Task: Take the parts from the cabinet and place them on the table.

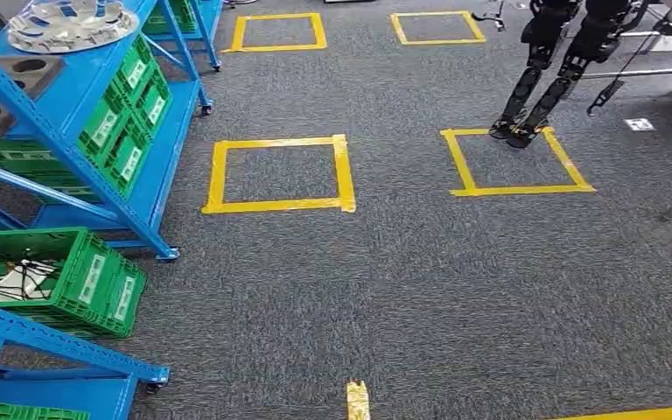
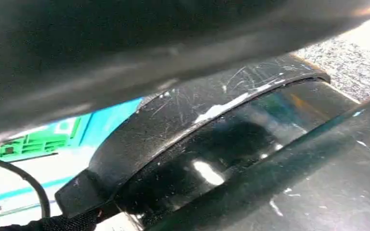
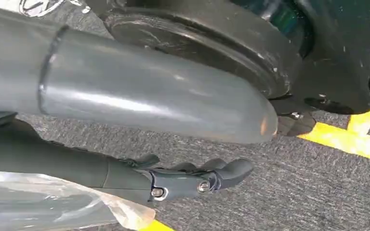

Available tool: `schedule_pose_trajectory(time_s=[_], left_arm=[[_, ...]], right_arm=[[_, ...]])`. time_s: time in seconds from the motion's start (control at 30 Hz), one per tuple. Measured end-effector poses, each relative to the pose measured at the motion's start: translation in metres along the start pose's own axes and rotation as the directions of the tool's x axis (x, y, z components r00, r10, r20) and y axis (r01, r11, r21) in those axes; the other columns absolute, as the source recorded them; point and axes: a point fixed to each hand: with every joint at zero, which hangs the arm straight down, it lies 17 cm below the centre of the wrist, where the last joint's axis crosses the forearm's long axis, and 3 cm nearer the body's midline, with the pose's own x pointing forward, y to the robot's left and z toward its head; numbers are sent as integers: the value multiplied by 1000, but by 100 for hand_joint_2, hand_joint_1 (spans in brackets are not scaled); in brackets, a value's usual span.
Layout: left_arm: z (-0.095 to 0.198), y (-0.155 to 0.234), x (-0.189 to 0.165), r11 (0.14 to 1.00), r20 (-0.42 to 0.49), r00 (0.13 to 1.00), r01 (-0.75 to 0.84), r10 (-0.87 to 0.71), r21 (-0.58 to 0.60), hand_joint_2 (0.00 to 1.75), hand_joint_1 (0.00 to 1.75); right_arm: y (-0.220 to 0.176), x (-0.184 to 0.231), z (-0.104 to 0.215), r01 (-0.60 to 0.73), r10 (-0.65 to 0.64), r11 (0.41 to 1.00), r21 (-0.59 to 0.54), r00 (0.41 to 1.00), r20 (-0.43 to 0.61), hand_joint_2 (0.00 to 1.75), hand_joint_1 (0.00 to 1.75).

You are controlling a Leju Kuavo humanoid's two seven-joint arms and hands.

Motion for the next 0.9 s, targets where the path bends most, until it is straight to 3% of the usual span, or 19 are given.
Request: schedule_pose_trajectory(time_s=[0.9], left_arm=[[0,0,2,1000,3,1000,0,0,-4,0,0]], right_arm=[[0,1,0,6,-6,1000,-1,1000,4,0,0]])
